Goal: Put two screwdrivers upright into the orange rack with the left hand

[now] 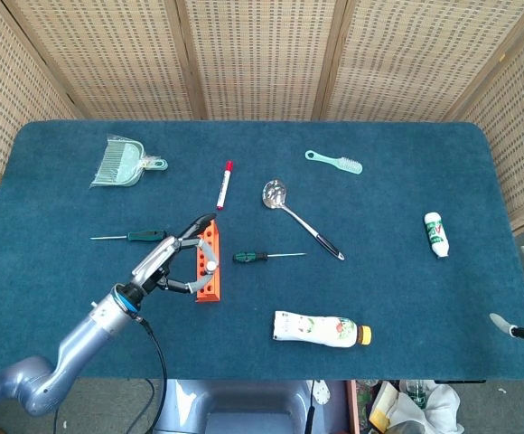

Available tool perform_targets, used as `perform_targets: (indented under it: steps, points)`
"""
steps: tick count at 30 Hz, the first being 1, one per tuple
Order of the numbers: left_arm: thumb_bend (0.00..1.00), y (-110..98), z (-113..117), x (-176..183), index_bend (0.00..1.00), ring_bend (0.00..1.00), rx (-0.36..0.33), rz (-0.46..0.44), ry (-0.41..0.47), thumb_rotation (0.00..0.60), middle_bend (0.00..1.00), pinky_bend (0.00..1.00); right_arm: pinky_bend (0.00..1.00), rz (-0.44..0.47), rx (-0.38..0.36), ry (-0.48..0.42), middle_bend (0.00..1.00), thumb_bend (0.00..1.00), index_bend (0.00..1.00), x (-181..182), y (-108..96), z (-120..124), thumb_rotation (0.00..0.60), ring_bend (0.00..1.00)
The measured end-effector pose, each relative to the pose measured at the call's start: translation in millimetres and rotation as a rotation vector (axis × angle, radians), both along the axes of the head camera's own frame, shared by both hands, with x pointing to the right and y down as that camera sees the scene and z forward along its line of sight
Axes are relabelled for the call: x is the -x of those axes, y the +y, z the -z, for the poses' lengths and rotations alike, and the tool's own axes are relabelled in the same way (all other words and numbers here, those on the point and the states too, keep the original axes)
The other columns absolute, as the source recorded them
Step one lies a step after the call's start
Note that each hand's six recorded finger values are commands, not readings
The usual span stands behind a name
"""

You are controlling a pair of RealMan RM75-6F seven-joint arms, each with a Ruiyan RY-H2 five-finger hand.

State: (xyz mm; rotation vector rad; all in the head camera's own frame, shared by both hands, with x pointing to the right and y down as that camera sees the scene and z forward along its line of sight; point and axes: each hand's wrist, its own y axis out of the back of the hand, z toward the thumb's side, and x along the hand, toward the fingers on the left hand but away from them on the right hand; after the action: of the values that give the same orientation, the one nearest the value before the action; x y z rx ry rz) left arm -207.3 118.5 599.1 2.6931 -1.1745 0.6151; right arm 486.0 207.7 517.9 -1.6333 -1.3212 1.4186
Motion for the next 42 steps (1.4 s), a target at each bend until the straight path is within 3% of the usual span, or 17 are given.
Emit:
perform_targets:
  steps: [23,42]
  points:
    - [0.39,3.4,-17.8,-4.5,0.59,0.00,0.035,-0.002,-0.015,0.600,0.00,0.00,0.00,0.000,0.003,-0.003,0.00,0.00,0.00,0.0,-0.2,-0.6,0.600,0.00]
    - [0.39,20.2,-50.8,4.2,0.61,0.00,0.029,-0.001,-0.091,0.600,0.00,0.00,0.00,-0.001,0.011,-0.007,0.00,0.00,0.00,-0.1,-0.5,-2.0,0.600,0.00]
